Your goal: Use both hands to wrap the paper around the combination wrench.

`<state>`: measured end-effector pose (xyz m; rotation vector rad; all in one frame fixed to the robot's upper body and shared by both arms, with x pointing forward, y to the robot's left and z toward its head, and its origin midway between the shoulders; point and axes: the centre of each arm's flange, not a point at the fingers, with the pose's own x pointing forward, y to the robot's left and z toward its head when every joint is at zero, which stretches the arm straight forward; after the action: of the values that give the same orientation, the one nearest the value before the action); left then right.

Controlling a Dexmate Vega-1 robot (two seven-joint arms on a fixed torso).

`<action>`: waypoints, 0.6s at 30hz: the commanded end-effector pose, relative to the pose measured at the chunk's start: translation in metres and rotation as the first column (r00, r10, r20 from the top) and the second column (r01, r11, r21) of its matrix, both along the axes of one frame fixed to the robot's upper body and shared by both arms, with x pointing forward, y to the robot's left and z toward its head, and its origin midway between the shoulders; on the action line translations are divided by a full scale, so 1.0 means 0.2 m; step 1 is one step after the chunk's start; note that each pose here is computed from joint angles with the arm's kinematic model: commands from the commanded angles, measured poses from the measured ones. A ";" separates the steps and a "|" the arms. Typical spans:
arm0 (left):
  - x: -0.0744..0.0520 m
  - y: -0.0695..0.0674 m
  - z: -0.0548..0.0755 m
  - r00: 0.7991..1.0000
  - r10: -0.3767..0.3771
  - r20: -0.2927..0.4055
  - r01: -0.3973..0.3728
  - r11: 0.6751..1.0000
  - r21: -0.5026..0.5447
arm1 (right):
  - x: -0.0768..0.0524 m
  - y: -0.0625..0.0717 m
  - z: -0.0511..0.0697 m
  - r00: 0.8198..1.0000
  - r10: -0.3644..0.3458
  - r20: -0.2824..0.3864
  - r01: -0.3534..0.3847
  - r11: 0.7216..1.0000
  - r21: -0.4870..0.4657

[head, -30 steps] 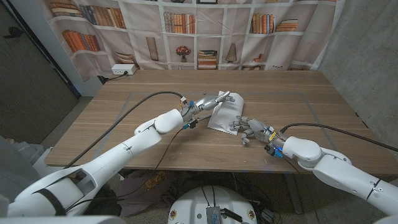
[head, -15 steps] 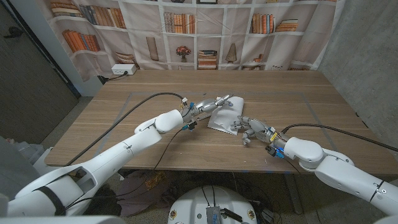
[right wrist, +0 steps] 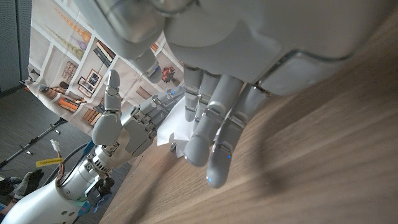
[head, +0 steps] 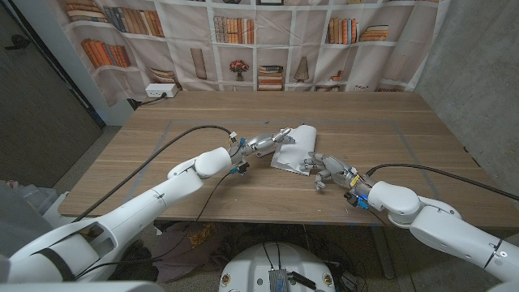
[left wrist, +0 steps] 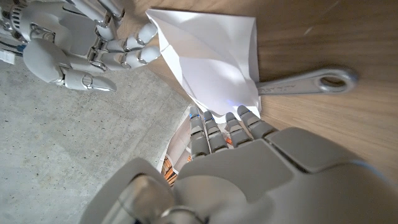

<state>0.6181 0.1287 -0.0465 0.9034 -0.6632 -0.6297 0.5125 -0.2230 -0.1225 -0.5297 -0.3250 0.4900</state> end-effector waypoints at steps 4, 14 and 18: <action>0.10 0.09 -0.11 0.994 0.049 -0.102 -0.042 0.997 0.071 | -0.07 0.00 0.00 0.999 -0.031 0.021 0.031 0.999 0.037; 0.15 0.01 -0.07 0.995 0.026 -0.100 -0.014 0.993 0.117 | -0.09 -0.05 0.03 0.998 -0.054 0.045 0.051 0.996 0.079; 0.15 0.00 -0.05 0.996 0.017 -0.086 -0.006 0.993 0.121 | -0.10 -0.07 0.04 0.996 -0.070 0.063 0.064 0.993 0.097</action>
<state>0.6412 0.1366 -0.0605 0.9453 -0.5528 -0.6697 0.4982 -0.2275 -0.1198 -0.4934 -0.3566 0.4368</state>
